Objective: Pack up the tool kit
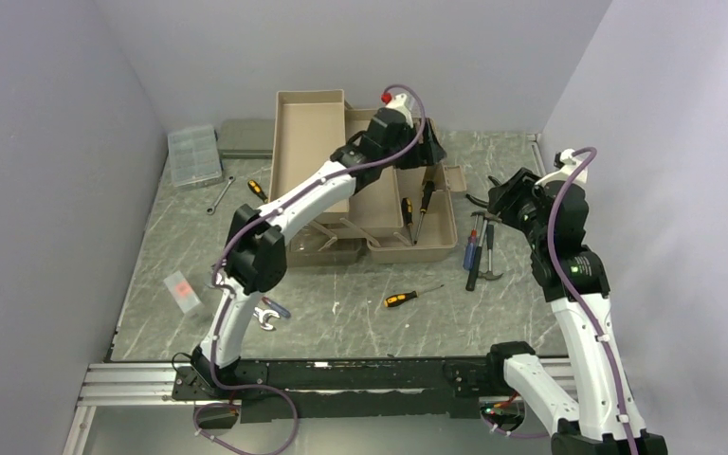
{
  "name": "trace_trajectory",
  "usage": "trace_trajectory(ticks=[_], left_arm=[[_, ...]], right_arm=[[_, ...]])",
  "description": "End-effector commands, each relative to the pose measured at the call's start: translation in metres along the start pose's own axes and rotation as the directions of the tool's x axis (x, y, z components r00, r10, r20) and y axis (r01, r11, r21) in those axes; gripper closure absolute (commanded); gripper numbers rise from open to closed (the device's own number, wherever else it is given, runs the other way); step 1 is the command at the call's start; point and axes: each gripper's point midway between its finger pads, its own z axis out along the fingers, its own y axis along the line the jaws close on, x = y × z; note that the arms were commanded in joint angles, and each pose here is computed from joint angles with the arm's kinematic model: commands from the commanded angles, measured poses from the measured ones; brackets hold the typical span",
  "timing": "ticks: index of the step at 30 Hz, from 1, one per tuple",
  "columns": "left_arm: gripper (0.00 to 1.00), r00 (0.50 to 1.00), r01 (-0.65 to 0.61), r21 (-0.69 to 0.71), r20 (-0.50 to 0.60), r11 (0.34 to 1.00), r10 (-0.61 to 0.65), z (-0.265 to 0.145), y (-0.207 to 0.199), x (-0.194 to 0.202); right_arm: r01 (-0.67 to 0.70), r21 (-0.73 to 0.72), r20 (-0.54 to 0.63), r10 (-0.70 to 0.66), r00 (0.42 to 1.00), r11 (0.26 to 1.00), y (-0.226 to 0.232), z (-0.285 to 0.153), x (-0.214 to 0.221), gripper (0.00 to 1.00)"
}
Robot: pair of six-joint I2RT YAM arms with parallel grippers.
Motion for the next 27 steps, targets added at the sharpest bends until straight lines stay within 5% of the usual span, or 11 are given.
trace_trajectory(ticks=[1, 7, 15, 19, 27], left_arm=[[0.22, 0.956, -0.238, 0.172, 0.217, 0.956, 0.199, -0.087, -0.109, -0.083], [0.15, 0.875, -0.47, 0.225, 0.244, 0.854, 0.417, -0.156, -0.147, -0.084], [0.09, 0.8, -0.591, -0.046, 0.095, 0.805, 0.593, -0.262, -0.063, -0.065], [0.07, 0.811, -0.577, -0.128, 0.025, 0.807, 0.584, -0.313, -0.016, -0.036], [0.06, 0.881, -0.458, -0.052, 0.108, 0.887, 0.461, -0.383, 0.016, 0.023]], right_arm=[[-0.015, 0.034, -0.072, 0.018, 0.997, 0.999, -0.009, 0.001, 0.02, 0.46], [-0.014, 0.037, -0.165, 0.02, 0.986, 0.999, -0.012, 0.007, 0.045, 0.45], [0.021, -0.091, -0.206, -0.039, 0.978, 0.996, 0.001, -0.003, 0.061, 0.39], [-0.026, -0.146, -0.295, -0.019, 0.955, 0.989, 0.009, -0.005, 0.085, 0.38], [-0.2, -0.015, -0.399, 0.177, 0.9, 0.98, -0.01, -0.008, 0.138, 0.33]])
